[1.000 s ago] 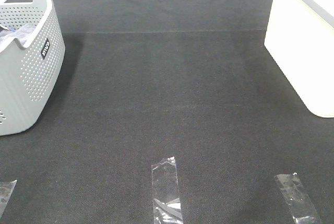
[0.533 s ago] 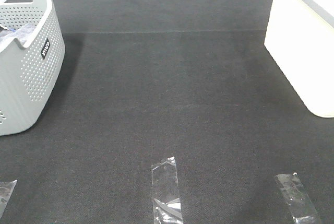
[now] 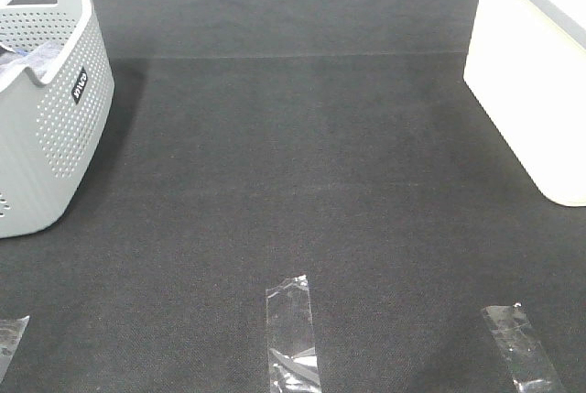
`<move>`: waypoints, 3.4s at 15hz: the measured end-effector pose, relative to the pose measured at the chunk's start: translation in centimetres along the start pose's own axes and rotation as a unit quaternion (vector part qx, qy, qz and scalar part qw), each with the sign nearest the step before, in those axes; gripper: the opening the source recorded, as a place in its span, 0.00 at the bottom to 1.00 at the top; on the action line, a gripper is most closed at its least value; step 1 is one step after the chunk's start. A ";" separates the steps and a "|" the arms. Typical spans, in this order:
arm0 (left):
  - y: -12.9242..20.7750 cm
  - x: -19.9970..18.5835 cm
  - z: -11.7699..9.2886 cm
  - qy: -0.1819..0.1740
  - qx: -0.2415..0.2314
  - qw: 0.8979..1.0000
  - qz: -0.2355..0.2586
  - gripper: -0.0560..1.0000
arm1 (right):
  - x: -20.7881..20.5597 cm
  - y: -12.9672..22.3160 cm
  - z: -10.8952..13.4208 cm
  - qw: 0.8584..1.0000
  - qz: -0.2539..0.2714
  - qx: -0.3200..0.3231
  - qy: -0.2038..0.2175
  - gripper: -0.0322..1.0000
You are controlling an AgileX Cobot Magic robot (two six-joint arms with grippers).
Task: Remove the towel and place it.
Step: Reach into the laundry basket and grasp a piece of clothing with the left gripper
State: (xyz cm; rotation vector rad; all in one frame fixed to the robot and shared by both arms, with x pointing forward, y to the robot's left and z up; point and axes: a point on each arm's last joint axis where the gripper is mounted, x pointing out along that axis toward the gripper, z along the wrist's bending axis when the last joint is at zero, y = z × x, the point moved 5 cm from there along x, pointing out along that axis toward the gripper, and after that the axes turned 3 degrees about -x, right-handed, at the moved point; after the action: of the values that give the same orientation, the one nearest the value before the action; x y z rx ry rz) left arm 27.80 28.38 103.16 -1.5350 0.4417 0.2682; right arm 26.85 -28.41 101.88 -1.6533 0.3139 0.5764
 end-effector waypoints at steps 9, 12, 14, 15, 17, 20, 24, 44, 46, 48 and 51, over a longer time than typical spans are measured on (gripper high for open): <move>0.0 0.0 0.0 0.000 0.000 1.000 0.000 0.79 | 0.0 0.0 0.0 1.000 0.000 0.000 0.000 0.78; -0.3 -0.1 0.0 0.000 0.000 1.000 -0.010 0.79 | 0.0 0.0 0.0 1.000 0.000 0.000 0.000 0.78; -3.4 0.1 0.3 -0.007 -0.004 0.998 -0.061 0.79 | 0.0 0.0 0.0 1.000 0.000 0.000 0.000 0.78; -5.0 0.7 0.6 -0.011 -0.007 0.997 -0.077 0.79 | 0.0 0.0 0.0 1.000 0.000 0.000 0.000 0.78; -8.6 2.9 1.4 -0.023 -0.015 0.994 -0.107 0.79 | 0.0 0.0 0.0 1.000 0.000 0.000 0.000 0.78; -14.1 7.1 2.8 -0.044 -0.006 0.993 -0.108 0.77 | 0.0 0.0 0.0 1.000 0.000 0.001 0.000 0.78; -18.4 15.4 4.5 -0.056 0.014 0.998 0.002 0.74 | 0.0 0.0 0.0 1.000 0.000 0.001 0.000 0.78; -17.3 46.1 15.3 -0.235 0.003 0.941 0.243 0.61 | 0.0 0.0 -0.1 1.000 0.001 -0.002 0.005 0.78; -15.8 47.7 15.6 -0.234 0.004 0.939 0.254 0.61 | 0.0 0.0 -0.1 1.000 0.001 -0.002 0.005 0.78; -15.2 48.7 15.6 -0.231 0.006 0.940 0.251 0.61 | 0.0 0.0 -0.1 1.000 0.001 -0.002 0.005 0.78; -14.8 49.4 16.0 -0.231 0.009 0.942 0.244 0.61 | 0.0 0.0 -0.1 1.000 0.001 -0.002 0.005 0.78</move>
State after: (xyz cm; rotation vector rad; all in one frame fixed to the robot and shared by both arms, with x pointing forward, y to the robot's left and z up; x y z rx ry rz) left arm 80.13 38.62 94.60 -1.2714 0.4395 0.9852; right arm 26.86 -28.55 101.86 -1.6596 0.3220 0.5706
